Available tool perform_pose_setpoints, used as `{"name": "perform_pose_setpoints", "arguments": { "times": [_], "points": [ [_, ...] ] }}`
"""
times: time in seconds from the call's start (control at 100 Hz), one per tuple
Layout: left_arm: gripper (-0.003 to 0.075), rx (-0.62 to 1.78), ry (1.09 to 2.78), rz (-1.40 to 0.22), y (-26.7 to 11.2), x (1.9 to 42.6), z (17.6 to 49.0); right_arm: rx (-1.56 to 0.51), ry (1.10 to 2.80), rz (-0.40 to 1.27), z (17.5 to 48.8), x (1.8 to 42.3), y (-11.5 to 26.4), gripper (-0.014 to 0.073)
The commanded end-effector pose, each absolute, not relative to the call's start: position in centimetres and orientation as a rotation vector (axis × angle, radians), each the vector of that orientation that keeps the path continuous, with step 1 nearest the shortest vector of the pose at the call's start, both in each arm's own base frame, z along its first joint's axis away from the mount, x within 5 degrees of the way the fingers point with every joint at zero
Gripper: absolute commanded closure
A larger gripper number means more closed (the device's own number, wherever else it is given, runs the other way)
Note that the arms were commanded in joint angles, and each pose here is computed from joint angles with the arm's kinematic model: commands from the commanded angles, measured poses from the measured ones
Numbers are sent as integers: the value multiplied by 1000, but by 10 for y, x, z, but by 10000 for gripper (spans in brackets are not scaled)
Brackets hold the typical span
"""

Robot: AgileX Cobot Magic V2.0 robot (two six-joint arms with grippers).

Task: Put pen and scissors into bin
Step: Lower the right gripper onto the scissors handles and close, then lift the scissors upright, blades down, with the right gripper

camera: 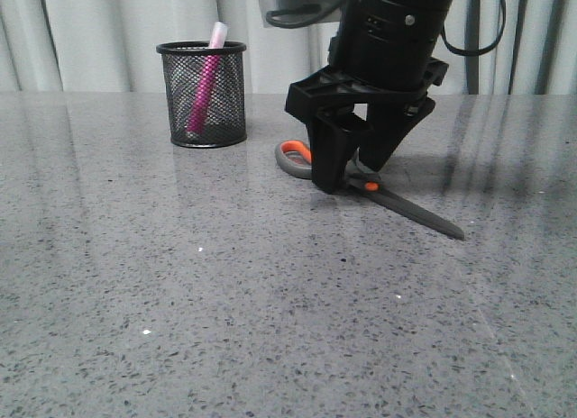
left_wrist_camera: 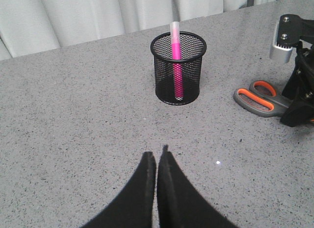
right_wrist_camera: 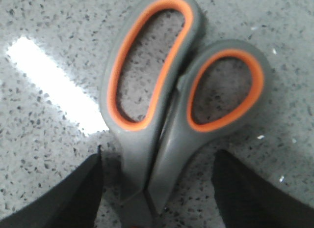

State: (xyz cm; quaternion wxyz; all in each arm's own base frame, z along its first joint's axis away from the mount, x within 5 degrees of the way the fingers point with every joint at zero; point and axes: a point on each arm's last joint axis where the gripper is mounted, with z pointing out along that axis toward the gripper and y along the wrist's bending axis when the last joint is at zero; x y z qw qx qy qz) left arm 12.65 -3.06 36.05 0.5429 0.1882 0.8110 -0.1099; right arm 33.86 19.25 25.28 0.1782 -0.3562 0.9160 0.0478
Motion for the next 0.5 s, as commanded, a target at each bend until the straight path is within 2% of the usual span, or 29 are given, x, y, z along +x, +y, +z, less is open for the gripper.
{"name": "perform_pose_setpoints", "arguments": {
  "times": [0.0,0.35,0.49],
  "points": [
    [742,385,1856,-270,-30,127,374,-991,2532,81,270,339,190,162],
    [742,385,1856,-270,-30,127,374,-985,2536,123,270,336,195,167],
    [742,385,1856,-270,-30,127,374,-987,2542,122,270,336,195,288]
  ]
}}
